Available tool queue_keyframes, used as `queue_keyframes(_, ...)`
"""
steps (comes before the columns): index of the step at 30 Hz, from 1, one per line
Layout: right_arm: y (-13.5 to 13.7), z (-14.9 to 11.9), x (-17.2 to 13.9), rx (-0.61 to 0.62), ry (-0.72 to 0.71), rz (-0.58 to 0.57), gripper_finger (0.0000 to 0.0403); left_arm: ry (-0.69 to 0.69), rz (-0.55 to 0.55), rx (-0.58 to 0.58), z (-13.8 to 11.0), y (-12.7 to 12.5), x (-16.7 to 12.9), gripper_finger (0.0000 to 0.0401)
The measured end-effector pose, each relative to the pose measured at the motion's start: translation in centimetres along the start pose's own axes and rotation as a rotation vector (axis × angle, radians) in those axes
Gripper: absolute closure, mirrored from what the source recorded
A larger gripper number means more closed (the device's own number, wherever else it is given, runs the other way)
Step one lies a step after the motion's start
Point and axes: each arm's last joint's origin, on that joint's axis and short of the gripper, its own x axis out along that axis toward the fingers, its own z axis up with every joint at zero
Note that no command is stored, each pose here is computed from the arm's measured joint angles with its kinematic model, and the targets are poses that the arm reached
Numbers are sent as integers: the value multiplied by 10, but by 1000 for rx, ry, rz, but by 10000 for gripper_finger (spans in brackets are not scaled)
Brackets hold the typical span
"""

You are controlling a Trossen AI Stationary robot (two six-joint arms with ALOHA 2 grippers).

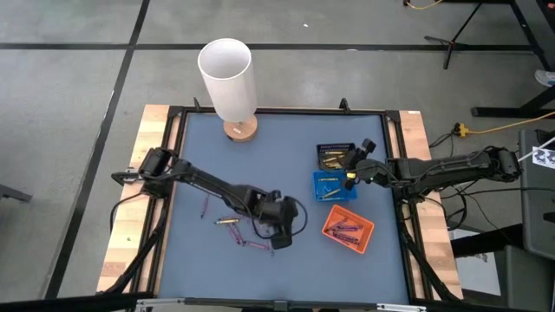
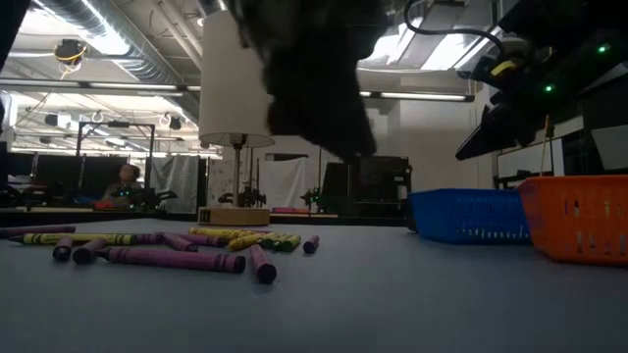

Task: Sort crayons
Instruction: Put the purple crayon into the orange bin

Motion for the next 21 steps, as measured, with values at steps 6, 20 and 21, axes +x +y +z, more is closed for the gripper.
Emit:
queue_keyframes(6,1,0,0,0,1,38,241,85,37,-230,-22,-18,-4,288)
queue_keyframes(20,1,0,0,11,2,39,241,131,117,-742,-39,-27,-8,292)
queue_keyframes(21,1,0,0,13,2,41,241,134,128,-768,-39,-26,-8,292)
